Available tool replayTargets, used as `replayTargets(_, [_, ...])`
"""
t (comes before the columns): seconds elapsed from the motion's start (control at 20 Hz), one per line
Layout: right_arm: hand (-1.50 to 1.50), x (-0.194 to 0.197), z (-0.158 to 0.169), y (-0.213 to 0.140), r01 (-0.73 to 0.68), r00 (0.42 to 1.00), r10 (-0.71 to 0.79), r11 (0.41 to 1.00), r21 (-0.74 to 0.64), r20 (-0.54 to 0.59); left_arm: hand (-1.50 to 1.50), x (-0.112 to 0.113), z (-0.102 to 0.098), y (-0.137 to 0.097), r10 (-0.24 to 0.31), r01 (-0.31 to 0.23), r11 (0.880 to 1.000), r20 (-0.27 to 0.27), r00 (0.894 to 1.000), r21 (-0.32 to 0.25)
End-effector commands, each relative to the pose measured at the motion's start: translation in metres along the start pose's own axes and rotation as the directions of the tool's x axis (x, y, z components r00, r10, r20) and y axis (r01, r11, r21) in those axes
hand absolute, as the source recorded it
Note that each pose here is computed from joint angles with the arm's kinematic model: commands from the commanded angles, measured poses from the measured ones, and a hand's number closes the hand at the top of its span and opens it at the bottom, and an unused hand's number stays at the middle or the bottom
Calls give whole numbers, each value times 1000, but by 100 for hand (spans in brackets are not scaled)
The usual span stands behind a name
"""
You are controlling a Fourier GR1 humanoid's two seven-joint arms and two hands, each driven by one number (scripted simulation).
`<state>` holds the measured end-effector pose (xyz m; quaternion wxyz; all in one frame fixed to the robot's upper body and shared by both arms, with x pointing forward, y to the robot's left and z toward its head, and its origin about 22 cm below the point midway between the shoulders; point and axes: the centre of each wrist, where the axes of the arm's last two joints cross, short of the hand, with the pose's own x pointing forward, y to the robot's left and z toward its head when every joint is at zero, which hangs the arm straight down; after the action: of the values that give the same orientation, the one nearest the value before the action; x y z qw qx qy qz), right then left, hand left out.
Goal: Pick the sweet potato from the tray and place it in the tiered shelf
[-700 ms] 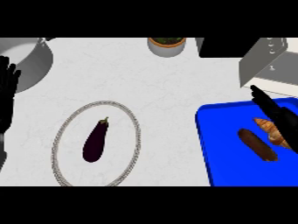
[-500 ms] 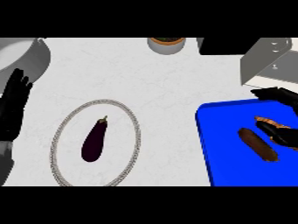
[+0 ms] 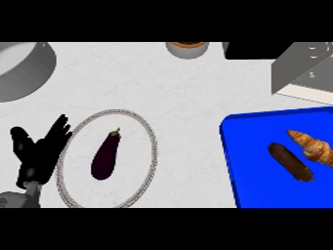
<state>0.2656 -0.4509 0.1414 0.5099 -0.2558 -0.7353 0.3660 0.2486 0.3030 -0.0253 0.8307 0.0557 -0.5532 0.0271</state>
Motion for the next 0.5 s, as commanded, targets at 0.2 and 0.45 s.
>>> replayTargets(0.2, [-150,-17,35,-33,-52,994,21,958,282,111,0,-4,11,-9,-1,0,1000,-54,999,-23])
replayTargets(0.45, [-150,37,24,-33,-146,985,95,903,404,142,0,-16,-4,-6,1,-1,1000,-54,999,5])
